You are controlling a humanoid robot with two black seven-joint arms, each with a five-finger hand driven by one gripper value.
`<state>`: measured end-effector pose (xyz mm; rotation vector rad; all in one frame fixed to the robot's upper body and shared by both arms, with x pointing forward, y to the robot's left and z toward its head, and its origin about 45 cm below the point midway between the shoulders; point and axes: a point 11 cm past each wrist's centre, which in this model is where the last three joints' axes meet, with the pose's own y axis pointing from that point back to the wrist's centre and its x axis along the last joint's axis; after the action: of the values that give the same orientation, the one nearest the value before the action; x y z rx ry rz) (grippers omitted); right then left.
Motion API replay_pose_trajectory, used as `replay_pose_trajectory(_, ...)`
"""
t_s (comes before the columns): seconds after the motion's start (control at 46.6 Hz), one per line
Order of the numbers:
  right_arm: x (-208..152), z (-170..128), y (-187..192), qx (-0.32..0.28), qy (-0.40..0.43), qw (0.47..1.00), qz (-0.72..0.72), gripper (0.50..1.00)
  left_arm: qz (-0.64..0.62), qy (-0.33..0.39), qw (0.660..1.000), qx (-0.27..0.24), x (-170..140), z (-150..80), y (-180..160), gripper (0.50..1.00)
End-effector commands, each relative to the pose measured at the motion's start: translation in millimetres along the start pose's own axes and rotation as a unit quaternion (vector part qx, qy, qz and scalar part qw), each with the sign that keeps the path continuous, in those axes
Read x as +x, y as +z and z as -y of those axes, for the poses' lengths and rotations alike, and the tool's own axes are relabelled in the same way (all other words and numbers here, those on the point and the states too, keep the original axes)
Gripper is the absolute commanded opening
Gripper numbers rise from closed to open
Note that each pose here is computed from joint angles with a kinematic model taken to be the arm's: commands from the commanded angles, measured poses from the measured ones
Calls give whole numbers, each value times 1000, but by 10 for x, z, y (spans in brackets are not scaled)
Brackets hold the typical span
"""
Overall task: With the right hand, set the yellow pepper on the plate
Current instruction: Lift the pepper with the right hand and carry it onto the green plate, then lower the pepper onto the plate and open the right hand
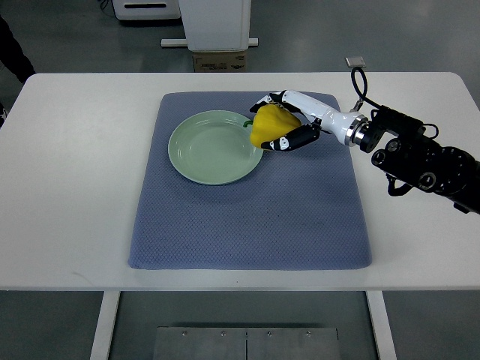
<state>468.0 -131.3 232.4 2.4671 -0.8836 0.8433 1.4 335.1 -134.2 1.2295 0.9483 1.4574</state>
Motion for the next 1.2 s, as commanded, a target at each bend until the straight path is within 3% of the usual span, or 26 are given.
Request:
replay_pose_trajectory(0.0, -91, 110, -60, 1, -5, 1000, 2, 500, 0, 0, 1000, 0, 2, 0, 0, 1000)
replay_pose_trajectory(0.193, -263, 366, -246, 3, -14, 1000, 1, 500, 0, 0, 1000, 0, 2, 0, 0, 1000)
replay_pose_trajectory(0.365, -41, 353, -177, -23, 17, 1000, -1, 500, 0, 0, 1000, 0, 2, 0, 0, 1000)
replay_pose_trajectory(0.665, -28, 346, -128, -43, 19, 999, -2, 500, 0, 0, 1000, 0, 2, 0, 0, 1000)
replay_pose_trajectory(1.181, -349, 389, -262, -12, -18, 1000, 17, 500, 1, 0, 1000, 0, 2, 0, 0, 1000)
